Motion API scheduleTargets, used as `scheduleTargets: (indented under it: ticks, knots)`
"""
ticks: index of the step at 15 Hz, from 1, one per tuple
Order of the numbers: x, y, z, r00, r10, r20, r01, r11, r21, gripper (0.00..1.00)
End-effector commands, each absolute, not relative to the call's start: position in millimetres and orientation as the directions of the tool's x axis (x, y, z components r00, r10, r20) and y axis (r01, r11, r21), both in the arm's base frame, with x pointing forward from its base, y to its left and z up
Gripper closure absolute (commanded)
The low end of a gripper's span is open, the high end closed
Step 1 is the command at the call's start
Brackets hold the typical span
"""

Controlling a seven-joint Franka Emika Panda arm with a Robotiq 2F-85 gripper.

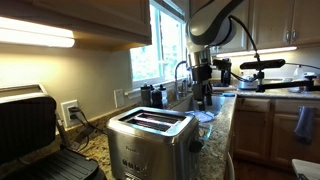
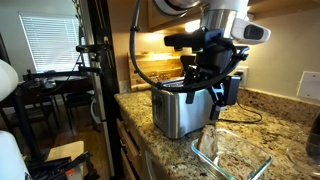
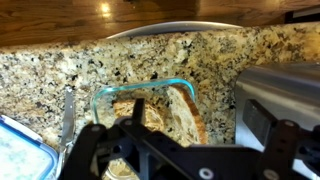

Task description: Put the left slice of bread in the right compartment of the toaster

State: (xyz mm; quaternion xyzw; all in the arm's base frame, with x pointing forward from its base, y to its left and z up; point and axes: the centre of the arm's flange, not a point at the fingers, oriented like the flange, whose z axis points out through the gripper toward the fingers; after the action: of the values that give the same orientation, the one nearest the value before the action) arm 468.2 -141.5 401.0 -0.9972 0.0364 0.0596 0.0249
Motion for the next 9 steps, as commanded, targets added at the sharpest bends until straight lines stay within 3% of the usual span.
scheduleTargets:
  ticks: [1,9]
  knots:
    - [475,-136,397,0.989,-0.046,-0.144,-0.057,-0.995,-0.076,0.0]
    - [476,-128,384,0.987,-0.03,-0.161,-0.048,-0.993,-0.108,0.0]
